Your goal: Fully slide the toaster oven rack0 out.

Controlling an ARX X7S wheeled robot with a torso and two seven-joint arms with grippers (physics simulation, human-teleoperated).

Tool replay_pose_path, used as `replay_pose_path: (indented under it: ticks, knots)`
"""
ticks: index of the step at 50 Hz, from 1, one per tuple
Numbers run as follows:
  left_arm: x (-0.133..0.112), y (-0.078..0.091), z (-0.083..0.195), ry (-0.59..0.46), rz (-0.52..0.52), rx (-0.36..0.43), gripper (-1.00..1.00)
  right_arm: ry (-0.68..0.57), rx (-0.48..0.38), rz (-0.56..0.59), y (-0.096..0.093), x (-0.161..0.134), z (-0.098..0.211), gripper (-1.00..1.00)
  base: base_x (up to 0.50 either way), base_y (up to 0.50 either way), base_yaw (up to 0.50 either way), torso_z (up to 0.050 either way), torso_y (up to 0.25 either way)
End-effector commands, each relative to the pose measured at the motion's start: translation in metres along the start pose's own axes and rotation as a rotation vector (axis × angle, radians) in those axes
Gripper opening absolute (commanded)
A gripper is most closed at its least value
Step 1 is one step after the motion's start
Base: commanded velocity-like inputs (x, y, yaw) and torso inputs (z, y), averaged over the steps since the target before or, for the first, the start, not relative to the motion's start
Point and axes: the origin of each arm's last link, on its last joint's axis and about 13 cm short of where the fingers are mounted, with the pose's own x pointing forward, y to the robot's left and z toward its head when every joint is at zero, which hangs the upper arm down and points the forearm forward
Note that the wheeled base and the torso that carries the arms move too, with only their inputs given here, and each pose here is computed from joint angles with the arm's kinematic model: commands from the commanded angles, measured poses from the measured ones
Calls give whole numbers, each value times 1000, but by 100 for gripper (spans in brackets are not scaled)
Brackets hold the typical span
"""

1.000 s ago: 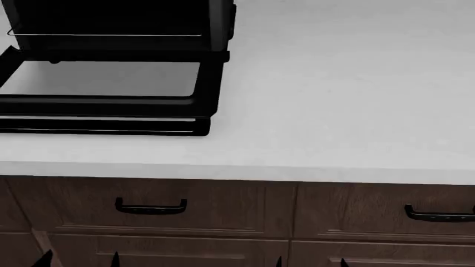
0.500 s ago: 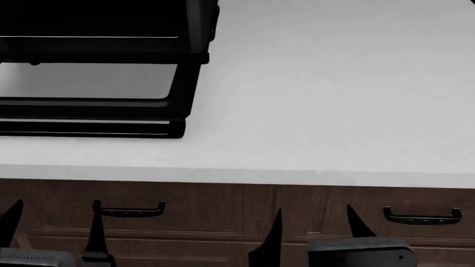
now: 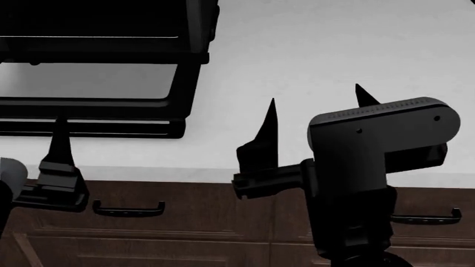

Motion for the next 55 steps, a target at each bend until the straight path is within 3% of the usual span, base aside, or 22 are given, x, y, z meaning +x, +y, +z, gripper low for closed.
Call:
replay_pose_path:
  ticks: [1,19,43,55]
  knots:
    - [3,6,22,-38,-3,0,100,-30,-29,8,-3,1,21,100,0,0,0,0,0]
    - [2,8,21,-55,-7,-16,100,-44,-53,-11,-4,1,23,100,26,52,0,0,0]
    - [2,9,21,-64,7,-8,100,-57,-39,-19,-6,-1,24,100,336,229,0,0,0]
    - [4,9,21,-62,9,-8,100,-58,-31,-16,-7,-1,24,100,442,10,0,0,0]
